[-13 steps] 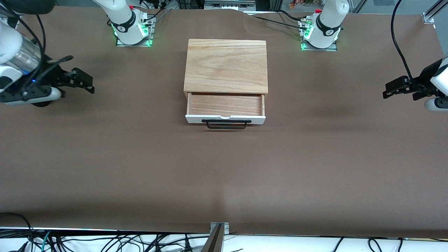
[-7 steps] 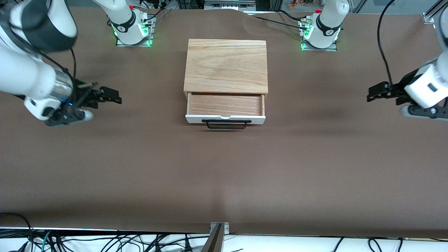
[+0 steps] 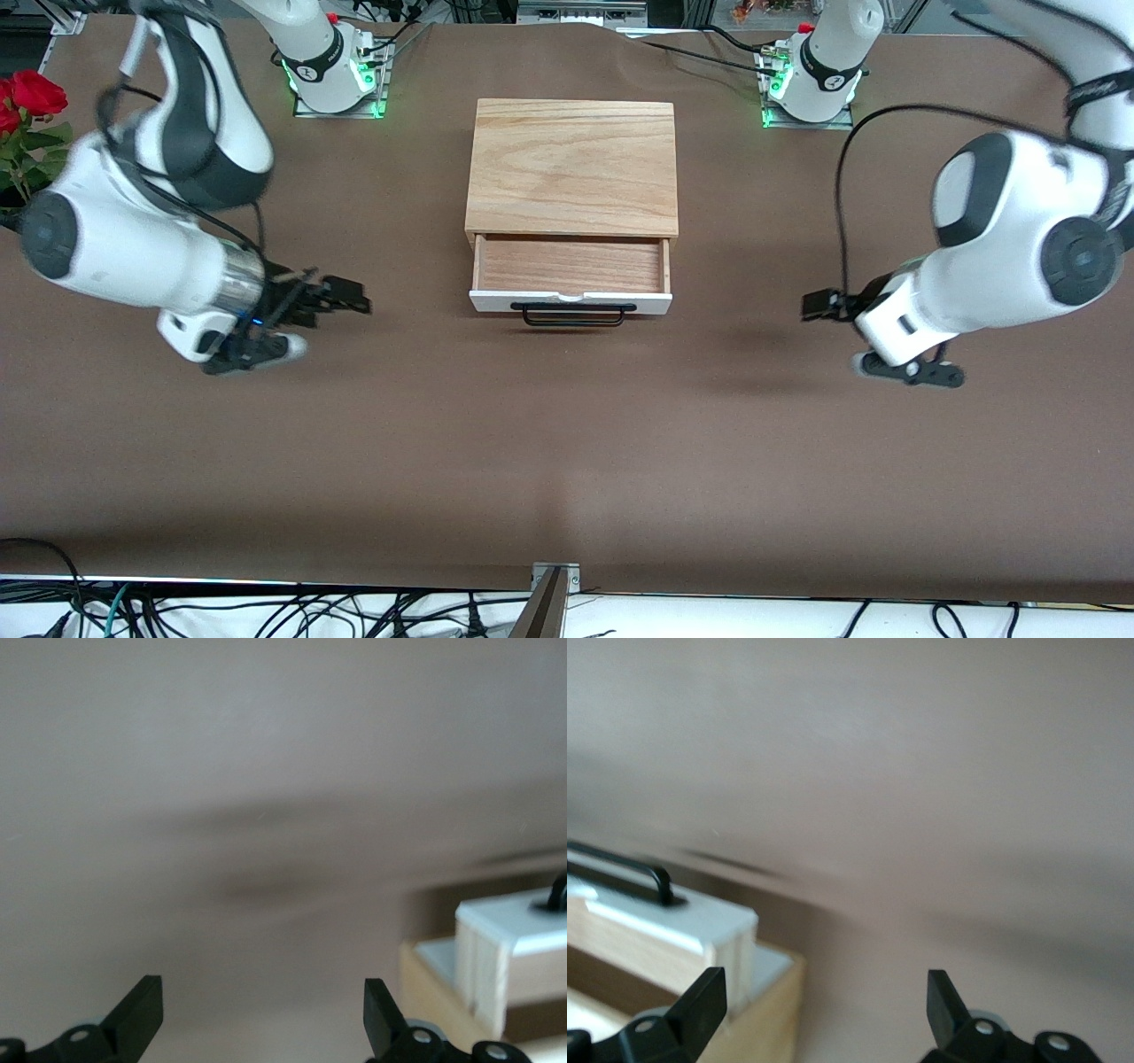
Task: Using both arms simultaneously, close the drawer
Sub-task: 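Move the left gripper and the right gripper toward the drawer front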
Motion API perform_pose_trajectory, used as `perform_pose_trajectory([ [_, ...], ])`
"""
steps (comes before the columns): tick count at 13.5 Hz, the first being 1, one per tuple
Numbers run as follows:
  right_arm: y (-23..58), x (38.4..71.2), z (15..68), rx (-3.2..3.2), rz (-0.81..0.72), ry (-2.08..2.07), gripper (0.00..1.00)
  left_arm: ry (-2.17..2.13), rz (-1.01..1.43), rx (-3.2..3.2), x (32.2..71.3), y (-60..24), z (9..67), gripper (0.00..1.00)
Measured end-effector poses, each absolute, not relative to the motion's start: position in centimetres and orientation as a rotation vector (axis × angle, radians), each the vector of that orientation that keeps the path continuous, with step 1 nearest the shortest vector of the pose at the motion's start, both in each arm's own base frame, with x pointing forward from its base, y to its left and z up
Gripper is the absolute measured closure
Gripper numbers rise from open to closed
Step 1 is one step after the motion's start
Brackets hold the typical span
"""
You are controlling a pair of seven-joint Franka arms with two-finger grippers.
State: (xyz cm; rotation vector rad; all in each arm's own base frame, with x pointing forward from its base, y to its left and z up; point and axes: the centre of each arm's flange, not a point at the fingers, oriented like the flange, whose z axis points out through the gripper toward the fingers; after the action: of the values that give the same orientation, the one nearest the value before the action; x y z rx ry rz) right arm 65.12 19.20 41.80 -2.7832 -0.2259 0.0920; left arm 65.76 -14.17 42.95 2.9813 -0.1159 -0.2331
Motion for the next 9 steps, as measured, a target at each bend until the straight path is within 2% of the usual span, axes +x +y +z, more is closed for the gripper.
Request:
perform_pose_trajectory([
  [5, 26.8, 68.2, 32.4, -2.722, 0.073, -0.187, 0.00, -0.041, -0.120, 2.892, 67.3, -21.7, 37.3, 0.00],
  [9, 32.3, 66.5, 31.5, -2.726, 0.100, -0.122, 0.00, -0.050, -0.159, 2.849, 66.7, -25.6, 33.8, 0.00],
])
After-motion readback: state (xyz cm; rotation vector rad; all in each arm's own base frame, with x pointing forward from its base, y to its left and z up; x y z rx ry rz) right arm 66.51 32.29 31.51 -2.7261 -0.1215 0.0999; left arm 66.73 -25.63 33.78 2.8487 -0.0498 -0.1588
